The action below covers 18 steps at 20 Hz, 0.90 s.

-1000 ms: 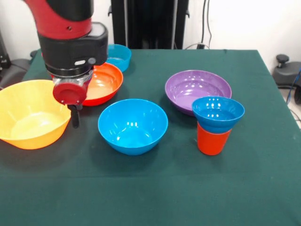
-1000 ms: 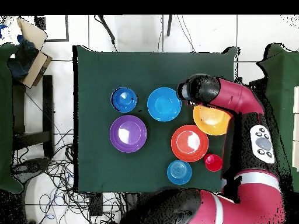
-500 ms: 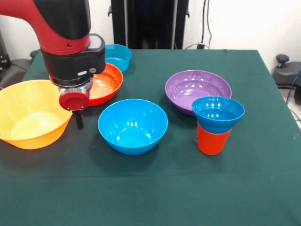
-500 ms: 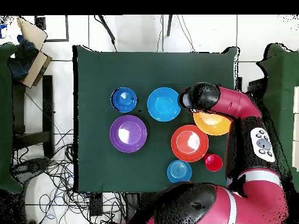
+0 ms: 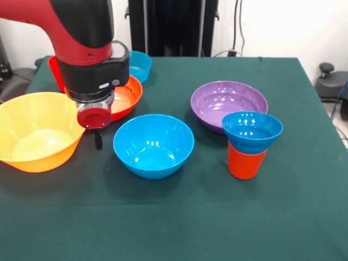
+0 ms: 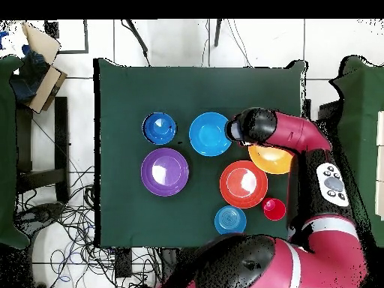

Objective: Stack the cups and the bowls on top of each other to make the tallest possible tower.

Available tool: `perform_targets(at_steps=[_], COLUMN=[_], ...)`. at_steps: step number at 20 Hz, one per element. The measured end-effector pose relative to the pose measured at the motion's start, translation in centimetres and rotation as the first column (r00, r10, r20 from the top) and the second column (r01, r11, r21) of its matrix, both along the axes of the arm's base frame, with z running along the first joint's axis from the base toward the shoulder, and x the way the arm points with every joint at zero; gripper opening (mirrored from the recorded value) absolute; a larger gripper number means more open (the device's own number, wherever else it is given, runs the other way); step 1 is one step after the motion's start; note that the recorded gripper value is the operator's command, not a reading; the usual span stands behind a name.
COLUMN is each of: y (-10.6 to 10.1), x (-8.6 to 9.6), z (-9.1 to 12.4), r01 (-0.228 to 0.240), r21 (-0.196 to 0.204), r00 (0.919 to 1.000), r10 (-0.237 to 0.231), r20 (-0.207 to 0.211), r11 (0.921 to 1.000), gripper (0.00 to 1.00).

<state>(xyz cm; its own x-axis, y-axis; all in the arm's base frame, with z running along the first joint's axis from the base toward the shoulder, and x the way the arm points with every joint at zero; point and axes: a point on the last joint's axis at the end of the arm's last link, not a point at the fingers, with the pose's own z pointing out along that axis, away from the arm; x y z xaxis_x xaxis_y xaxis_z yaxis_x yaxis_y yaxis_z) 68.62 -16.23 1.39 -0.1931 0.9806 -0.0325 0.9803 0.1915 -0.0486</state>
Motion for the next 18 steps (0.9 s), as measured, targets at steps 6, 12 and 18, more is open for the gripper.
perform_targets(at_steps=[6,12,18], y=[1.2,4.6,6.3], x=[0.5,2.0,4.8], z=[0.4,1.0,1.3], r01=[-0.022,-0.075,-0.089], r21=[-0.005,-0.022,-0.027], r00=[0.9997,0.9969,0.9937], r10=[0.022,0.075,0.091], r20=[0.006,0.022,0.066], r11=[0.9998,0.9969,0.9956], gripper=[1.00,1.00,1.00])
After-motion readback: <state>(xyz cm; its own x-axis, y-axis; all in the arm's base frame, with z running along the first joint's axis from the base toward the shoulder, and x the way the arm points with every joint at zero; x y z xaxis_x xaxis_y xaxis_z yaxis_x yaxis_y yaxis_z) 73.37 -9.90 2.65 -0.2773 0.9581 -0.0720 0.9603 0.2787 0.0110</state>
